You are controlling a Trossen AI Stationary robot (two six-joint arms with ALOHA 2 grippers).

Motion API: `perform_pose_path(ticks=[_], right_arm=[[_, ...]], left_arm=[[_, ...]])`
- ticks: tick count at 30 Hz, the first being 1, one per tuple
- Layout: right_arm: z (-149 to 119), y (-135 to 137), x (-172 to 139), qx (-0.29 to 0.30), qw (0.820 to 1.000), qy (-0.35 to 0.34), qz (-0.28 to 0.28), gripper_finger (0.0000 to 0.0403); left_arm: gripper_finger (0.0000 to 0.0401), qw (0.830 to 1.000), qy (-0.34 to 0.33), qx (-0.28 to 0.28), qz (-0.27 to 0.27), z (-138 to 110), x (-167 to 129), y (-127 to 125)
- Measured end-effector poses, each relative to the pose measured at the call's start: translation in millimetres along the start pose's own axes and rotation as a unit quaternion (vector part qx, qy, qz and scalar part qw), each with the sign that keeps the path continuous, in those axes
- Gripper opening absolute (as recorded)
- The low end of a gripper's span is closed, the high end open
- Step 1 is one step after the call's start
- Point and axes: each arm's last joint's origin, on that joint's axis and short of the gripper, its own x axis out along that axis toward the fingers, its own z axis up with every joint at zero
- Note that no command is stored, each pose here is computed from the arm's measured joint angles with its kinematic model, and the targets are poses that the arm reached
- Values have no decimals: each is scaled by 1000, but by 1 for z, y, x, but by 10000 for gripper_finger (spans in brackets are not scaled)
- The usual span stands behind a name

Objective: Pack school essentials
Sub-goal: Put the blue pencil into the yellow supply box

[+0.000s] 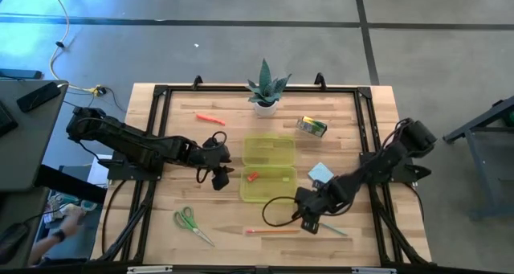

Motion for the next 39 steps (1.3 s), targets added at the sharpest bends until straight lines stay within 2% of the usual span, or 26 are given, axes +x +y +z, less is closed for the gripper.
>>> perform_pose_path(ticks=[10, 21, 28, 31, 39], right_arm=[[0, 3, 5, -8, 1000, -21, -10, 138], [-3, 6, 37, -16, 1000, 0, -20, 138], [-5, 7, 46, -12, 999, 8, -30, 137], [-7, 7, 46, -3, 999, 3, -36, 122], [-9, 6, 46, 4, 999, 4, -48, 33]], left_arm=[[161, 1000, -3, -3, -1, 0, 0, 0], [161, 1000, -3, -4, -1, 1, 0, 0], [161, 1000, -3, -4, -1, 1, 0, 0], [161, 1000, -3, -4, -1, 1, 0, 0], [161, 1000, -3, -4, -1, 1, 0, 0]])
